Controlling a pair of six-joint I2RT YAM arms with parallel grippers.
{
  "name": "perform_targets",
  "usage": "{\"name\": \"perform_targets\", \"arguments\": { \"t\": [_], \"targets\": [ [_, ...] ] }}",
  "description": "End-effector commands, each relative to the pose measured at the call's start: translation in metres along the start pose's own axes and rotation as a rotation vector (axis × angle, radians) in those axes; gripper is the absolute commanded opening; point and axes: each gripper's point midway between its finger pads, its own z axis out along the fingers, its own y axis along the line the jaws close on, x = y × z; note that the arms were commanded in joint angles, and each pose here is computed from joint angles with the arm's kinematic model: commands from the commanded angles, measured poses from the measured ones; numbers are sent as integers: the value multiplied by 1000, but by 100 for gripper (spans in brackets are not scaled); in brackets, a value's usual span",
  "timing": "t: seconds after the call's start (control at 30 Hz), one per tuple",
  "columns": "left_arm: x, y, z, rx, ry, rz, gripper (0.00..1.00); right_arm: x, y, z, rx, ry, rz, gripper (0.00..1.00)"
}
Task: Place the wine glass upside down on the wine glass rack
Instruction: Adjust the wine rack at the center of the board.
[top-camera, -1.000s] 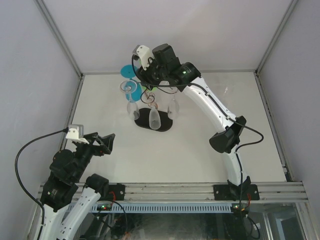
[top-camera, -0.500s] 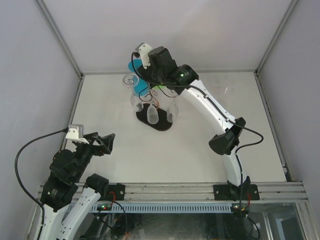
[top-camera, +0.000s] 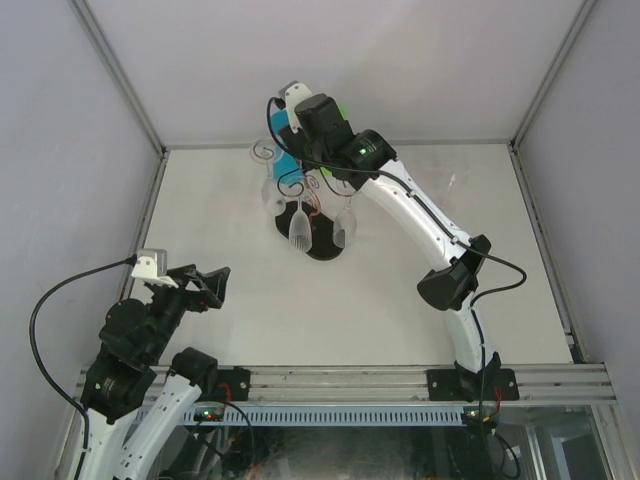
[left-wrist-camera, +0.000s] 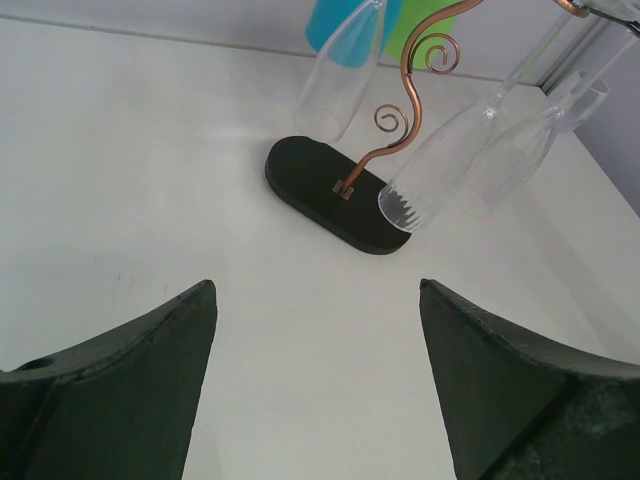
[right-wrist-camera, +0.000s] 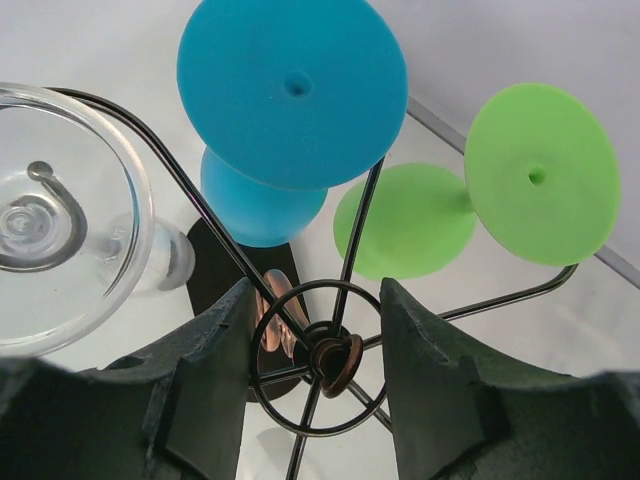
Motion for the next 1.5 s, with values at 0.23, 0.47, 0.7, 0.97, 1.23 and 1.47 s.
{"name": "perform_targets", "arguments": {
  "t": [0.23,0.47,0.7,0.97,1.23,1.47],
  "targets": [
    [1,-1,5,10,-4,14,86,-22,15,-7,-64,-76,58,32],
    [1,-1,5,10,-4,14,86,-22,22,4,-87,-83,64,37],
    [0,-1,4,8,-10,13,86,-27,32,12,-133,-108,59,42],
    [0,-1,4,9,-11,13,86,-38,38,11,-171,-150,62,51],
    [0,-1,3,8,-13,12,86,-60,34,-12,-196,-226,78,63],
    [0,0,4,8,-11,13,86,-74,30,-32,-225,-276,88,67]
  ]
}}
